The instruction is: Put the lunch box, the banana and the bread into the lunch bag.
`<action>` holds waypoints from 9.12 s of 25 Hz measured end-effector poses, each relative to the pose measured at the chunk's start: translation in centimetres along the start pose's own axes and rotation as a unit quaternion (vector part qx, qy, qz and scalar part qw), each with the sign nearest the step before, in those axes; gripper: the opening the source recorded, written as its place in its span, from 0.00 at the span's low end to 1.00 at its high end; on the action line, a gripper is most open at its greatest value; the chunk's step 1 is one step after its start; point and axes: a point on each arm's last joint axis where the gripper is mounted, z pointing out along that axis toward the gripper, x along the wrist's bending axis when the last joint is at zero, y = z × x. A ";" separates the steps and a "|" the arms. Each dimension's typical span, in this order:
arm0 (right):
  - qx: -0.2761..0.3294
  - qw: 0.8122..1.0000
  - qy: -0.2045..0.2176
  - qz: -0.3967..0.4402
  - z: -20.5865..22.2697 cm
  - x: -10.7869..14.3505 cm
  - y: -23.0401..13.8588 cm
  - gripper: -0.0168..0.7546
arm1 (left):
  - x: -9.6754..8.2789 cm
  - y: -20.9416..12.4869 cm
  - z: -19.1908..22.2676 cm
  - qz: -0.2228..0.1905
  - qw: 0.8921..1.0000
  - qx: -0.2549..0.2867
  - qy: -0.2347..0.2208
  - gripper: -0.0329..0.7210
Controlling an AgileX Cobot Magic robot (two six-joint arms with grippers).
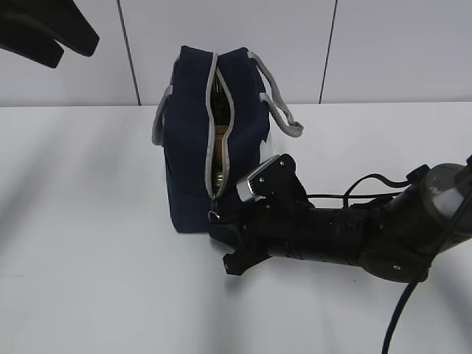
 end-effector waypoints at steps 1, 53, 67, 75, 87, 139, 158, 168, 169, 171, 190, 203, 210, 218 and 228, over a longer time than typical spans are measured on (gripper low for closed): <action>0.000 1.000 0.000 0.000 0.0 0.0 0.0 0.12 | 0.0 0.0 0.0 0.000 1.000 0.000 0.000 0.62; -0.041 0.992 0.091 -0.074 -5.1 -0.3 8.4 0.00 | 0.2 0.1 0.2 -0.001 1.000 0.001 0.002 0.62; -0.024 0.985 0.121 -0.119 -5.1 -1.3 14.4 0.00 | 0.4 0.6 0.7 0.004 1.000 -0.015 0.005 0.62; -0.036 0.987 0.108 -0.111 -5.5 -2.3 16.2 0.00 | 1.3 -1.1 4.0 0.004 1.000 -0.005 -0.026 0.62; -0.046 0.990 0.093 -0.092 -6.2 -3.5 18.3 0.00 | 2.1 -3.2 7.5 0.032 0.997 -0.031 -0.066 0.62; -0.065 0.994 -0.005 -0.084 -7.0 -6.1 24.6 0.00 | 2.9 -3.0 10.3 0.069 0.989 -0.087 -0.092 0.62; -0.045 0.997 -0.015 -0.059 -5.2 -7.5 22.8 0.00 | 3.0 -2.5 10.2 0.102 0.984 -0.118 -0.081 0.62; -0.045 0.997 -0.017 -0.059 -5.2 -7.6 22.8 0.00 | 3.5 -2.6 11.3 0.106 0.985 -0.106 -0.081 0.61; -0.045 0.997 -0.017 -0.059 -5.2 -7.6 22.8 0.00 | 3.5 -2.6 11.3 0.106 0.985 -0.105 -0.081 0.60; -0.045 0.997 -0.017 -0.059 -5.2 -7.6 22.8 0.00 | 3.5 -2.6 11.4 0.104 0.985 -0.105 -0.084 0.58; -0.045 0.997 -0.017 -0.057 -5.2 -7.6 22.8 0.00 | 4.6 -2.4 14.4 0.062 0.987 -0.104 -0.107 0.46; -0.054 0.997 -0.018 -0.060 -5.4 -7.6 23.6 0.00 | 4.6 -2.5 14.8 0.054 0.986 -0.100 -0.119 0.07; -0.064 0.996 -0.024 -0.060 -5.5 -7.8 24.2 0.00 | 4.5 -2.6 14.8 0.056 0.986 -0.095 -0.125 0.06; -0.071 0.995 -0.049 -0.041 -5.2 -8.5 24.4 0.00 | 4.4 -2.6 14.8 0.058 0.986 -0.091 -0.129 0.06; -0.077 0.996 -0.038 0.002 -2.7 -10.2 24.3 0.00 | 4.4 -3.0 14.9 0.075 0.986 -0.073 -0.133 0.05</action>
